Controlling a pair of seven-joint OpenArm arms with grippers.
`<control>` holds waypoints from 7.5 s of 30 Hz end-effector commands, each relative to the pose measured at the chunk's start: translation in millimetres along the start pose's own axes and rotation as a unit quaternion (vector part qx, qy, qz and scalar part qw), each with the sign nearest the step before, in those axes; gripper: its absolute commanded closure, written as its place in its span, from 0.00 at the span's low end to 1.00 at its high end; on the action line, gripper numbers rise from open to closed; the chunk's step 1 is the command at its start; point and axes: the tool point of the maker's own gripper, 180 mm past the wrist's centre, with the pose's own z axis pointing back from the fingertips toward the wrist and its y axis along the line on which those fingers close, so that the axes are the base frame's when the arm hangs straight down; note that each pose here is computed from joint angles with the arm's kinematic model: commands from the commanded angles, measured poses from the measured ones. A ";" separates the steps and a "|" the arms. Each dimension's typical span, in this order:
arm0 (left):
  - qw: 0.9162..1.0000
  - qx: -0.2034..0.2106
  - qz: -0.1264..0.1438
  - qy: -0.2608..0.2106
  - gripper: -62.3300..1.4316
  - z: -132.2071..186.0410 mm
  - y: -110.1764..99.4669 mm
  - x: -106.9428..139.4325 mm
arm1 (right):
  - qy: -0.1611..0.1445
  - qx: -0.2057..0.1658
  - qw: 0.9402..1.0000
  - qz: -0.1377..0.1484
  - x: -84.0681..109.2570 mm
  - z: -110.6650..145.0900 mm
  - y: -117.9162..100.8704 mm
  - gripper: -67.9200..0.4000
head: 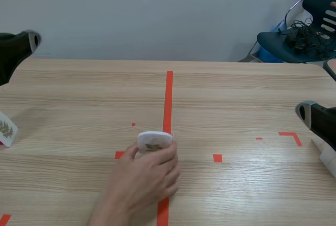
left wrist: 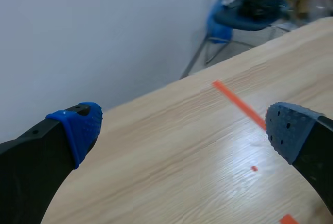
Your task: Do the leaf sorting experiment
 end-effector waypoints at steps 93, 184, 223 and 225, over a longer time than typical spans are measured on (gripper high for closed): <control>0.982 0.107 0.147 0.047 0.91 -10.8 -43.3 -111.6 | -0.014 -0.001 1.000 -0.002 6.0 -0.8 -1.7 0.00; 0.985 -0.143 0.088 0.039 0.00 28.9 -112.4 -43.6 | 0.031 0.173 0.984 -0.019 -100.2 -161.5 154.3 0.00; 0.987 -0.131 0.090 0.032 0.00 27.5 -107.9 -41.6 | 0.036 -0.120 0.990 -0.071 -90.6 -42.8 -21.6 0.95; 0.987 -0.131 0.090 0.032 0.00 27.5 -107.9 -41.6 | 0.046 -0.127 0.987 -0.084 -103.0 -45.2 -28.2 0.95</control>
